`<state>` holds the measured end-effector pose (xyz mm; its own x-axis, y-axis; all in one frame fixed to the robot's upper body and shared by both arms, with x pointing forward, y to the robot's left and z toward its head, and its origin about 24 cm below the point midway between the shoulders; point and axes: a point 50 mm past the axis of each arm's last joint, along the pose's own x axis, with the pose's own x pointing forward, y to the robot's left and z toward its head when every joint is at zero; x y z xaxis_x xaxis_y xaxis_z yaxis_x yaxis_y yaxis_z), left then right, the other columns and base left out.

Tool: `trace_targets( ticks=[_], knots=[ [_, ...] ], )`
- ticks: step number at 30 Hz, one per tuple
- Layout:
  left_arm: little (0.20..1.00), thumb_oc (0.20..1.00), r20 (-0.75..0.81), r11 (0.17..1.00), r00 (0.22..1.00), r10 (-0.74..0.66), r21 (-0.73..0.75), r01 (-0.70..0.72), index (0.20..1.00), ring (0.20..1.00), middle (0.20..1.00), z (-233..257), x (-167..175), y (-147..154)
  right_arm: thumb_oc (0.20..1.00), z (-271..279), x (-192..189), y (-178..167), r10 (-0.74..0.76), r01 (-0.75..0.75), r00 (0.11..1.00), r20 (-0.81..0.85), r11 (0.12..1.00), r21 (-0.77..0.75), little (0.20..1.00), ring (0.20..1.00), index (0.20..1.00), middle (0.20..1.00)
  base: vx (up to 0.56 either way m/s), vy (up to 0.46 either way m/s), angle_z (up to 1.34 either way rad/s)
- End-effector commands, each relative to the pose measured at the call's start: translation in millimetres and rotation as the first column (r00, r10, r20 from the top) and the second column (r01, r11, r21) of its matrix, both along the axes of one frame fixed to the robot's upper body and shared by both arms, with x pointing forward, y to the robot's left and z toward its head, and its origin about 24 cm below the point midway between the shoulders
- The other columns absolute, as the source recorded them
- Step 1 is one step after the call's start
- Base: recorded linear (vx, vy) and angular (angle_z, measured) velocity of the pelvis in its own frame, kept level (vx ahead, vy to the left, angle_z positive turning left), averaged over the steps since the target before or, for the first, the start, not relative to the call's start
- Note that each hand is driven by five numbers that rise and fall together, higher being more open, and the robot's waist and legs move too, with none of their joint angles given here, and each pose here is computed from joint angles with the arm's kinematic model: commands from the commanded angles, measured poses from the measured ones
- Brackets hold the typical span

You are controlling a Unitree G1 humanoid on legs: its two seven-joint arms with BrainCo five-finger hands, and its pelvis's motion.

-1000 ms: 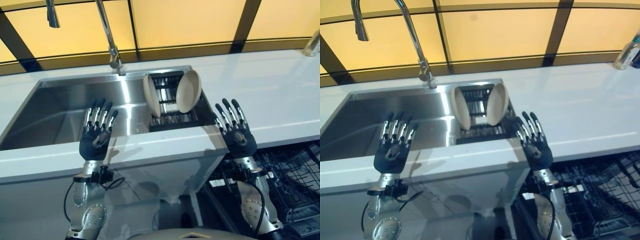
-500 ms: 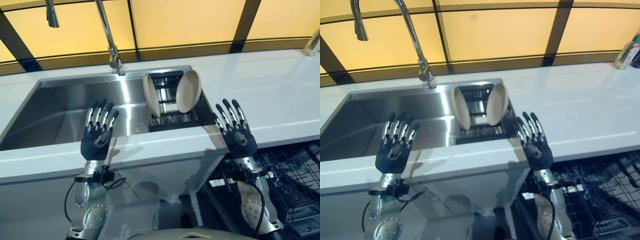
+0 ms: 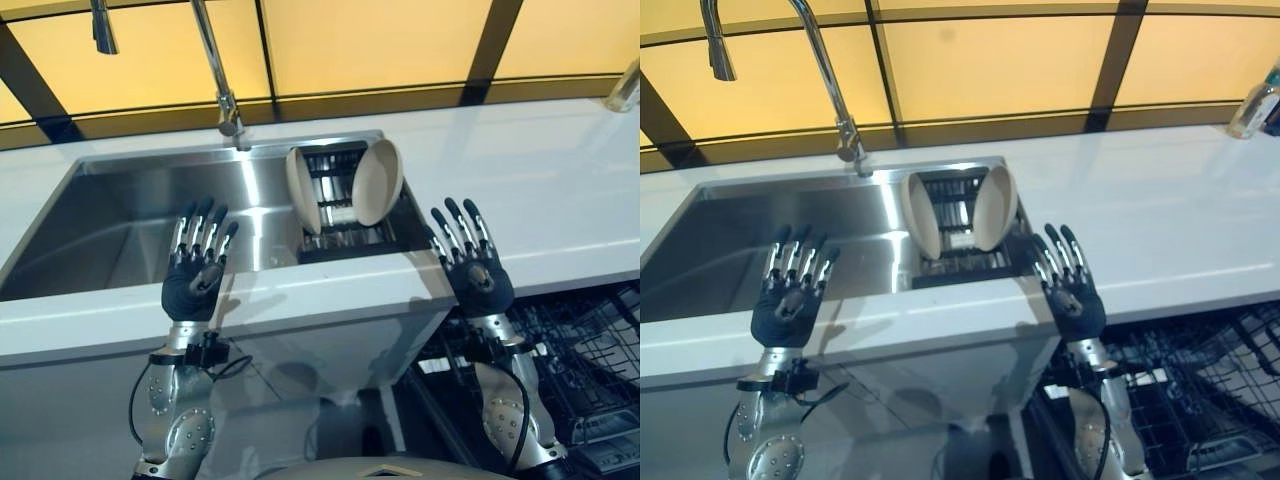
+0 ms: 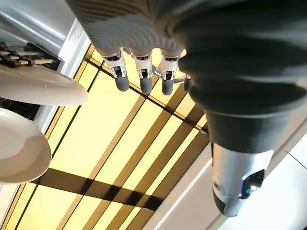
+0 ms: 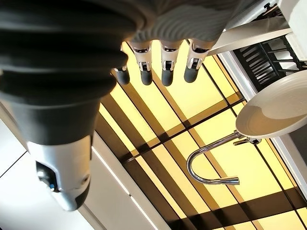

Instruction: Pick up plates and place into dishwasher.

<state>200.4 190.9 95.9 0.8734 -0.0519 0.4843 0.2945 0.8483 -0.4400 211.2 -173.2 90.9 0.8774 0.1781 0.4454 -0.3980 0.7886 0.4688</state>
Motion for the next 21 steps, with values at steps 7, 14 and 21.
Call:
trace_targets(
  ticks=[7,14,21],
  knots=[
    [1.000,1.000,0.284,0.937,0.958,0.042,0.320,-0.136,1.000,1.000,1.000,50,12,-7,1.000,20,2,8,0.036,-0.038,0.996,0.079,0.999,0.026,1.000,1.000,1.000,1.000,0.00,0.000,0.00],
    [1.000,1.000,0.544,0.601,0.828,0.135,0.619,-0.505,1.000,1.000,1.000,91,40,-5,1.000,21,10,13,0.076,-0.077,0.996,0.054,0.997,0.016,1.000,1.000,1.000,1.000,0.03,0.014,-0.04],
    [1.000,1.000,0.740,-0.072,0.671,-0.041,0.668,-0.741,1.000,1.000,1.000,123,85,8,1.000,23,18,19,0.122,-0.122,0.992,0.036,0.992,-0.013,1.000,1.000,1.000,1.000,0.02,0.019,-0.06]
  ],
)
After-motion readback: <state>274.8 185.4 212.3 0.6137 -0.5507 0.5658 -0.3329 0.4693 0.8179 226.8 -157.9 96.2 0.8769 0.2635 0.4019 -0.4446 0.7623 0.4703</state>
